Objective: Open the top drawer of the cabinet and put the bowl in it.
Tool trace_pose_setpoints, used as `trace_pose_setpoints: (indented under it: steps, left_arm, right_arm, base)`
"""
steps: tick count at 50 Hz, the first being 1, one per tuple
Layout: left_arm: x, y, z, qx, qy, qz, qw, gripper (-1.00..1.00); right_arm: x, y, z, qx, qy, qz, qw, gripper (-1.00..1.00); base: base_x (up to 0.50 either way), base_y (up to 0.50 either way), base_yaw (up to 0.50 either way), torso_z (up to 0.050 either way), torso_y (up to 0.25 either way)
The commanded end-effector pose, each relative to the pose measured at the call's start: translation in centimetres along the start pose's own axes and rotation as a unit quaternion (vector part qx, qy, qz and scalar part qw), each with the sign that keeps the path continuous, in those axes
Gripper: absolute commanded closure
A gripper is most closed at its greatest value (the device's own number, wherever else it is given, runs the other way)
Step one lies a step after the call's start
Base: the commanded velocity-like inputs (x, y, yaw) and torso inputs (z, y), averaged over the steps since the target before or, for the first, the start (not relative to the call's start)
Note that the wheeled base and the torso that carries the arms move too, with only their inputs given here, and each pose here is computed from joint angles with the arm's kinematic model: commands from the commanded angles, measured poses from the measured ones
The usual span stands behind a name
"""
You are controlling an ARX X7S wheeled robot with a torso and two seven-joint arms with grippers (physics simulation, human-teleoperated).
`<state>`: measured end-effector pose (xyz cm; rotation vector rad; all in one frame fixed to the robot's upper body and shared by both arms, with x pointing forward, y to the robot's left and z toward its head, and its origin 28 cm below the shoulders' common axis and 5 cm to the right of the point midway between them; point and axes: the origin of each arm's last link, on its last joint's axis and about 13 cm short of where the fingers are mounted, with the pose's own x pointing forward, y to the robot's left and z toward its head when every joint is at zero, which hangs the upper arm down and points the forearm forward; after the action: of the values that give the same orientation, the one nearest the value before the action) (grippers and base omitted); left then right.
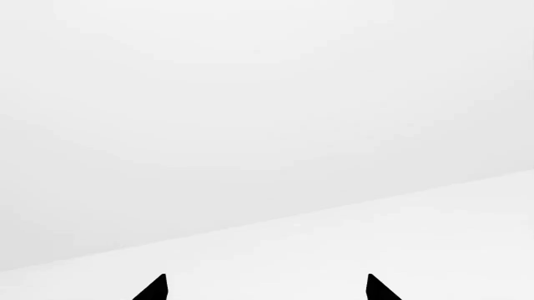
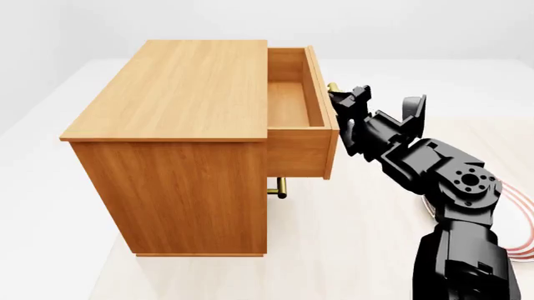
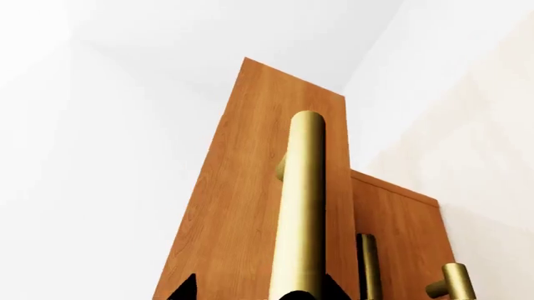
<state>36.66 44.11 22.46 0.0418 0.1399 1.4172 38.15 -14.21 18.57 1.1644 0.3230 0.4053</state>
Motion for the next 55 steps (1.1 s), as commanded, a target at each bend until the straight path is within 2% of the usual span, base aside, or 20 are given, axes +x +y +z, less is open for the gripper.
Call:
trace_pose_setpoints:
  steps: [1, 13, 19, 26, 29, 34, 40, 45, 47, 49, 53, 55]
  left_arm:
    - [0.0, 0.0, 0.0, 0.000, 0.000, 0.000, 1.000, -1.00]
    - [0.0, 0.0, 0.0, -0.003, 0.003, -0.002, 1.000, -1.00]
    - [0.0, 0.0, 0.0, -0.002, 0.000, -0.002, 1.000, -1.00]
    - [0.0, 0.0, 0.1, -0.003, 0.001, -0.003, 1.000, -1.00]
    - [0.0, 0.0, 0.1, -0.003, 0.001, -0.004, 1.000, -1.00]
    - [0.0, 0.0, 0.0, -0.004, 0.001, -0.004, 1.000, -1.00]
    - [0.0, 0.0, 0.0, -0.004, 0.002, -0.005, 1.000, -1.00]
    - [0.0, 0.0, 0.0, -0.004, 0.000, -0.006, 1.000, -1.00]
    - [0.0, 0.0, 0.0, -0.003, -0.001, -0.006, 1.000, -1.00]
    - [0.0, 0.0, 0.0, -0.003, -0.002, -0.005, 1.000, -1.00]
    - [0.0, 0.0, 0.0, -0.004, 0.001, -0.006, 1.000, -1.00]
    - [0.0, 0.0, 0.0, -0.001, -0.001, -0.007, 1.000, -1.00]
  right_arm:
    - [-0.1, 1.2, 0.7, 0.005, -0.012, 0.056, 0.998, -1.00]
    - [-0.1, 1.1, 0.8, 0.002, -0.014, 0.052, 0.999, -1.00]
    - [0.0, 0.6, 1.0, -0.013, -0.026, 0.032, 0.999, -1.00]
    - [-0.8, 0.1, 2.4, -0.054, -0.081, -0.036, 0.995, -1.00]
    - [-1.5, 0.0, 3.3, -0.067, -0.116, -0.080, 0.988, -1.00]
    - [-2.6, 0.8, 4.6, -0.090, -0.164, -0.103, 0.977, -1.00]
    - [-4.6, 3.5, 6.1, -0.148, -0.223, -0.111, 0.957, -1.00]
    - [-5.5, 7.9, 6.1, -0.259, -0.235, -0.088, 0.933, -1.00]
    - [-5.6, 9.6, 5.8, -0.303, -0.219, -0.073, 0.925, -1.00]
    - [-5.7, 12.0, 5.1, -0.364, -0.175, -0.052, 0.913, -1.00]
    - [-5.8, 15.3, 4.1, -0.424, -0.085, -0.030, 0.901, -1.00]
    - [-5.8, 17.3, 3.8, -0.461, -0.053, -0.034, 0.885, -1.00]
  base:
    - [0.00, 0.00, 0.00, 0.000, 0.000]
    - [0.00, 0.00, 0.00, 0.000, 0.001]
    - [0.00, 0.00, 0.00, 0.000, 0.000]
    - [0.00, 0.00, 0.00, 0.001, 0.000]
    - [0.00, 0.00, 0.00, 0.000, 0.000]
    - [0.00, 0.00, 0.00, 0.000, 0.000]
    - [0.00, 0.00, 0.00, 0.000, 0.000]
    - [0.00, 0.00, 0.00, 0.000, 0.000]
    - [0.00, 0.00, 0.00, 0.000, 0.000]
    - [0.00, 0.00, 0.00, 0.000, 0.000]
    - [0.00, 0.00, 0.00, 0.000, 0.003]
    - [0.00, 0.00, 0.00, 0.000, 0.000]
